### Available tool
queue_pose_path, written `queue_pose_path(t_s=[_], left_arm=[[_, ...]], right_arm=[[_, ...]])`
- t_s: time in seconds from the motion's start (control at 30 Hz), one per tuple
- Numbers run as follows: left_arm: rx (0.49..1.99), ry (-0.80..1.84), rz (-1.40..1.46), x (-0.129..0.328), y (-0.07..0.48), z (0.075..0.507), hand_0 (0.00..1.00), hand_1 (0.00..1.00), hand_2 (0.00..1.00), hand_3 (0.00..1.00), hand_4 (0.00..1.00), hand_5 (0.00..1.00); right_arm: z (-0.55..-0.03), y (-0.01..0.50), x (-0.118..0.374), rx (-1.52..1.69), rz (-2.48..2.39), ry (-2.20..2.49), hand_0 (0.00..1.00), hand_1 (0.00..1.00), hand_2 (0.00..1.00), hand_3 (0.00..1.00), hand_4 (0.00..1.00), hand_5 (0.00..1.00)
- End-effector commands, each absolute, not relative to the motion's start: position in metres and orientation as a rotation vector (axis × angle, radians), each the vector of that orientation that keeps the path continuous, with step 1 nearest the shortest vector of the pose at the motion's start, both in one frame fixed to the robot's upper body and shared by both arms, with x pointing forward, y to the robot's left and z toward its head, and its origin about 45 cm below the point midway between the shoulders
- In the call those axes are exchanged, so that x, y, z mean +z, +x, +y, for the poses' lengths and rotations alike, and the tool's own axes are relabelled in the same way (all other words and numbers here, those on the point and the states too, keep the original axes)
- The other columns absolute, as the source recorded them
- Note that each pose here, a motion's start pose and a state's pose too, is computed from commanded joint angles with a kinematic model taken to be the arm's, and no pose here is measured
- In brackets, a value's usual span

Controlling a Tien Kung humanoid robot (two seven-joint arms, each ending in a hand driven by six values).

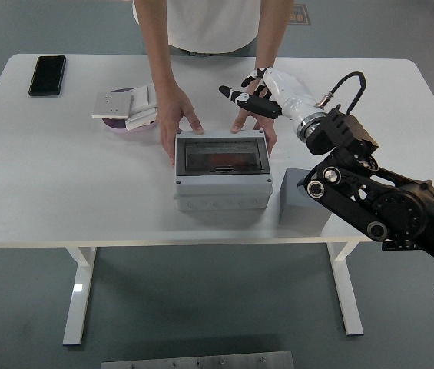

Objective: Fetch the battery,place it into the box,close the lid of the box

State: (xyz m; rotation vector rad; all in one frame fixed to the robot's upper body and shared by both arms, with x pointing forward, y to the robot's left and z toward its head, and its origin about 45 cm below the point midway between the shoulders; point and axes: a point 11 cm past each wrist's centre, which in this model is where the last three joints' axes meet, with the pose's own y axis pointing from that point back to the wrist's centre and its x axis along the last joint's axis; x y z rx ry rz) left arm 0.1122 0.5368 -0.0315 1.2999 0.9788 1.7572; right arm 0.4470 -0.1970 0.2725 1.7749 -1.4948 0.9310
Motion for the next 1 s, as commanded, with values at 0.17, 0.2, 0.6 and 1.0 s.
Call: queue_pose_path(t_s=[0.17, 0.2, 0.6, 1.0], left_arm=[[1.754, 1.299, 0.99, -0.034, 0.108, 0.535, 0.631, 0.743, 0.576, 0.498, 0.378, 0.002], [1.755, 1.298, 0.991, -0.034, 0.108, 0.535, 0.629, 0.742, 0.576, 0.498, 0.377, 0.002], [1.757, 1.293, 1.004, -0.036, 0.103, 0.533, 0.629, 0.743, 0.576, 0.499, 0.376, 0.002], [1.757, 1.295, 1.018, -0.039, 0.096, 0.531, 0.629, 0.742, 0.575, 0.5, 0.377, 0.002]], right_arm=[[-0.229, 0.445, 0.278, 0.863, -1.751, 1.826, 0.345, 0.521, 0.533, 0.687, 0.936, 0.998], [-0.237, 0.444, 0.279, 0.845, -1.815, 1.832, 0.511, 0.589, 0.567, 0.668, 0.924, 0.998], [-0.294, 0.432, 0.264, 0.506, -2.255, 2.026, 0.593, 0.592, 0.573, 0.643, 0.887, 0.998], [-0.296, 0.416, 0.251, 0.21, -2.416, 2.203, 0.639, 0.63, 0.606, 0.65, 0.832, 0.747]])
